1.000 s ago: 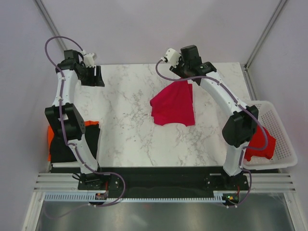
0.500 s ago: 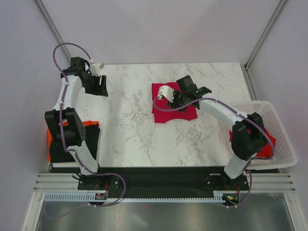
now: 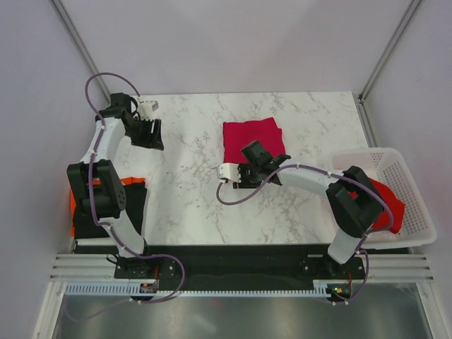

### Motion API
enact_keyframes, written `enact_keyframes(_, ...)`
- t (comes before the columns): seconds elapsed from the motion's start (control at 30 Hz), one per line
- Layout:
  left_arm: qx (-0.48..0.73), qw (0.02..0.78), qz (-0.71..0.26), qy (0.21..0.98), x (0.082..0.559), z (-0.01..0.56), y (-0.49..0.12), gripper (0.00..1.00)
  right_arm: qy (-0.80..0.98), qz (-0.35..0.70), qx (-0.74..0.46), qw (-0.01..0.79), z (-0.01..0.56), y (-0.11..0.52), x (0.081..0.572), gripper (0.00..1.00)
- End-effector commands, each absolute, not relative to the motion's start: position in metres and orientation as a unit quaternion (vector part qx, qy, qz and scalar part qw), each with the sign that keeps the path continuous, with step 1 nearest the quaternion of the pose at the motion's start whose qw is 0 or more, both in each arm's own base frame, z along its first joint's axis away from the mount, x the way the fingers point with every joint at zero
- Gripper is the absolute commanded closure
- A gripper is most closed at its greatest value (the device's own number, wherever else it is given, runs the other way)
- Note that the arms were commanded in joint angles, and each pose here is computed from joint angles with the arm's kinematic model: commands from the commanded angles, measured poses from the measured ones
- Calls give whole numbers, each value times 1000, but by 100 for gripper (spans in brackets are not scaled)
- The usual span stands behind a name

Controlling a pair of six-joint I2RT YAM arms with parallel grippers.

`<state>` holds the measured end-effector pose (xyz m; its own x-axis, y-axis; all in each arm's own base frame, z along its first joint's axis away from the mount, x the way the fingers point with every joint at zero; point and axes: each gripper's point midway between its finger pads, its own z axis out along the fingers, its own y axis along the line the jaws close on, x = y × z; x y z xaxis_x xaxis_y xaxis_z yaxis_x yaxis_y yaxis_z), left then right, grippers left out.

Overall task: Fold and stack the t-shirts
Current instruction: Flatten the tshirt out

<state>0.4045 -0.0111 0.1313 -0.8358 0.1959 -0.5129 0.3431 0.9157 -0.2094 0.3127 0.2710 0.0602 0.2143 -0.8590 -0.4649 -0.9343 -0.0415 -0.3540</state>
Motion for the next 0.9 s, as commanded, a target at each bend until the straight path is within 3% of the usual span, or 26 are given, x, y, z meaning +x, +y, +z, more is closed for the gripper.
enact_keyframes(0.0, 136, 287, -143, 937, 411, 149, -12, 36, 597, 38, -720, 352, 70, 292, 342, 54)
enact_keyframes(0.2, 127, 282, -146, 940, 409, 144, -10, 36, 600, 31, -721, 344, 58, 301, 357, 56)
enact_keyframes(0.33, 123, 282, -141, 941, 410, 143, -6, 35, 606, 26, -721, 335, 54, 302, 361, 65)
enact_keyframes(0.43, 115, 283, -142, 942, 411, 143, -1, 36, 606, 22, -723, 330, 52, 299, 361, 76)
enact_keyframes(0.57, 107, 283, -146, 942, 415, 141, 3, 36, 610, 22, -720, 330, 62, 299, 361, 98)
enact_keyframes(0.67, 108, 287, -146, 940, 415, 144, 5, 36, 610, 19, -705, 361, 98, 300, 363, 100)
enact_keyframes(0.87, 115, 298, -153, 935, 421, 151, 2, 36, 572, -7, -654, 495, 250, 310, 381, 100)
